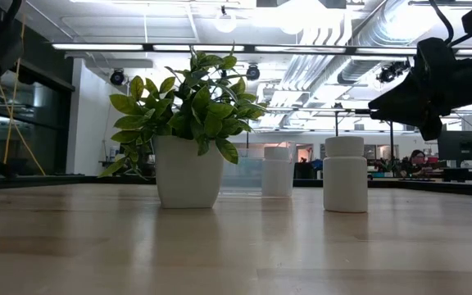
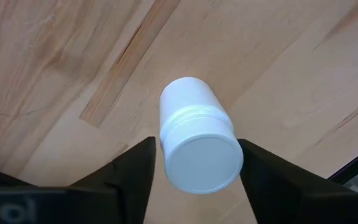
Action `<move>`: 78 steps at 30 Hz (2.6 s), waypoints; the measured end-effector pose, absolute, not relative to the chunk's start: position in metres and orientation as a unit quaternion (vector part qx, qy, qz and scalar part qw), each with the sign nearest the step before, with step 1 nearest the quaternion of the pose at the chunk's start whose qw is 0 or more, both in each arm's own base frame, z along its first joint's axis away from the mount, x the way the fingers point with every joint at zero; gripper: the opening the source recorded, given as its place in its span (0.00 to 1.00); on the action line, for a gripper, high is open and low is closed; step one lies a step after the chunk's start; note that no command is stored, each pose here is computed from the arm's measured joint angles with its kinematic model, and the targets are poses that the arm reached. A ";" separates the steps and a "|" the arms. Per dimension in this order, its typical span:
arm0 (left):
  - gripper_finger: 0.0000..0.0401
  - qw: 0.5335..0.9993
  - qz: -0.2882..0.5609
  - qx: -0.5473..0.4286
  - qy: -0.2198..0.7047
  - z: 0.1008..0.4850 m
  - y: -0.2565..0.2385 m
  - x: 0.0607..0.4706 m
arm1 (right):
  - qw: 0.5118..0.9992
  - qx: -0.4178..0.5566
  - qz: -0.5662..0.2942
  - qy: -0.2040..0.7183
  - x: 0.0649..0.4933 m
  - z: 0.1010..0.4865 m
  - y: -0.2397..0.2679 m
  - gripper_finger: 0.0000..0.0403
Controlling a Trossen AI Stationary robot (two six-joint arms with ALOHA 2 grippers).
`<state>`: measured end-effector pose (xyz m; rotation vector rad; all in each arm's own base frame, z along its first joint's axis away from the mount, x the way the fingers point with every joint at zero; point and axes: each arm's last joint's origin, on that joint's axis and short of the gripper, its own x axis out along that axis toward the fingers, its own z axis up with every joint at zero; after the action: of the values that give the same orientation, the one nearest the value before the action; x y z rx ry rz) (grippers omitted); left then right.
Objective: Pick and place pill bottles into a basket
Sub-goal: Put the white pill bottle in the transparent bin
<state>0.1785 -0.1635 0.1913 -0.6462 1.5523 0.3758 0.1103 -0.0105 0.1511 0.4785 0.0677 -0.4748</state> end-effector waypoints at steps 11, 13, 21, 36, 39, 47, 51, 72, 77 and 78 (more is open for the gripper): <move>0.49 0.651 0.166 -0.284 0.684 0.192 -0.163 0.178 | 0.943 0.235 -0.233 0.033 0.110 0.151 -0.011 0.31; 0.49 0.651 0.166 -0.284 0.684 0.192 -0.163 0.178 | 0.943 0.235 -0.233 0.033 0.110 0.151 -0.011 0.31; 0.49 0.648 0.162 -0.285 0.687 0.192 -0.164 0.178 | 0.943 0.235 -0.233 0.033 0.110 0.151 -0.011 0.31; 0.49 0.652 0.113 -0.264 0.702 0.196 -0.164 0.177 | 0.943 0.235 -0.233 0.033 0.110 0.151 -0.011 0.31; 0.49 0.658 0.109 -0.265 0.697 0.200 -0.165 0.179 | 0.943 0.235 -0.233 0.033 0.110 0.151 -0.011 0.31; 0.50 0.686 0.101 -0.268 0.669 0.213 -0.166 0.189 | 0.943 0.235 -0.233 0.033 0.110 0.151 -0.011 0.31; 0.50 0.690 0.093 -0.270 0.666 0.217 -0.159 0.192 | 0.943 0.235 -0.233 0.033 0.110 0.151 -0.011 0.31; 0.50 0.773 0.076 -0.290 0.559 0.255 -0.103 0.207 | 0.943 0.236 -0.231 0.031 0.110 0.151 -0.011 0.31; 0.50 0.788 0.075 -0.298 0.534 0.264 -0.091 0.206 | 0.942 0.241 -0.231 0.030 0.110 0.151 -0.010 0.31; 0.50 0.791 0.073 -0.301 0.527 0.266 -0.089 0.206 | 0.942 0.241 -0.231 0.030 0.110 0.151 -0.010 0.31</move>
<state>0.2061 -0.0894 0.2662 -0.6487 1.1348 0.1581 0.1104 -0.0105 0.1514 0.4911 0.0620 -0.4712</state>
